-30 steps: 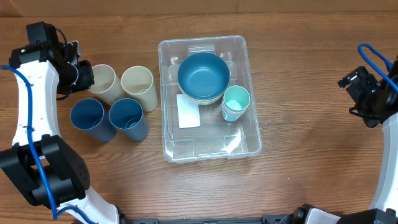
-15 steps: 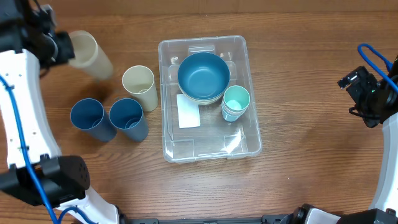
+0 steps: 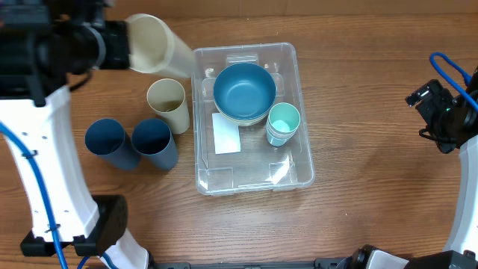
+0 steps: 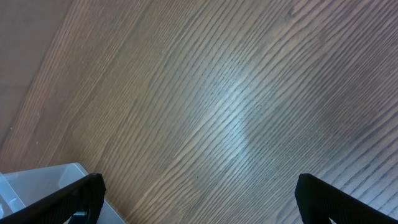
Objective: Pack container
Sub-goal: 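Carry the beige cup into the bin's centre and release it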
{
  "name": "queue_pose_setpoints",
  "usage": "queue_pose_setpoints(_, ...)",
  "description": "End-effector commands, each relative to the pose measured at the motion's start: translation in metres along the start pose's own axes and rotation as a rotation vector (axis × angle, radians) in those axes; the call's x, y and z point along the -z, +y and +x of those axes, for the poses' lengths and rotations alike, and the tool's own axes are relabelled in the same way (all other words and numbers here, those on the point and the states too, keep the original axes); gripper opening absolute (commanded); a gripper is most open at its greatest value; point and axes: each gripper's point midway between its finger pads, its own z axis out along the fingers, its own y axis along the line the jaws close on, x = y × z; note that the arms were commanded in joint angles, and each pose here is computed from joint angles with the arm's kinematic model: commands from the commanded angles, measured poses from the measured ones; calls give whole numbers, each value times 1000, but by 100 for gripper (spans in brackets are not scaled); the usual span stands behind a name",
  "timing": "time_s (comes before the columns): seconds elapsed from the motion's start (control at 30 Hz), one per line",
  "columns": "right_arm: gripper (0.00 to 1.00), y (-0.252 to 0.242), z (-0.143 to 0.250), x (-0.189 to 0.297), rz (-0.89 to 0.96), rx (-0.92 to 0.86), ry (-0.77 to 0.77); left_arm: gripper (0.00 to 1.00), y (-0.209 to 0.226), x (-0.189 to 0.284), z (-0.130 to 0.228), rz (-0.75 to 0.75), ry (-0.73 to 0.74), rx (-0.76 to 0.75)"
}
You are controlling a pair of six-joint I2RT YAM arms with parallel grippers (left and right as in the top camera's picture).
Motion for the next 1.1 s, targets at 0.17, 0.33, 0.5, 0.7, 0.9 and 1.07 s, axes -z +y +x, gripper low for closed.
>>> queue_pose_setpoints(0.17, 100, 2, -4, 2, -7, -10, -11, 4, -83, -11, 24, 131, 74, -169)
queue_pose_setpoints(0.33, 100, 2, -4, 2, -7, -10, -11, 4, -108, -37, 56, 124, 203, -244)
queue_pose_setpoints(0.5, 100, 2, -4, 2, -7, -10, -11, 4, -98, -64, 82, -5, 314, -296)
queue_pose_setpoints(0.7, 100, 2, -4, 2, -7, -10, -11, 4, -104, -103, 107, 3, 401, -331)
queue_pose_setpoints(0.9, 100, 2, -4, 2, -7, -10, -11, 4, -112, -150, 143, 12, 479, -359)
queue_pose_setpoints(1.07, 100, 2, -4, 2, -7, -10, -11, 4, -115, -173, 157, 21, 483, -383)
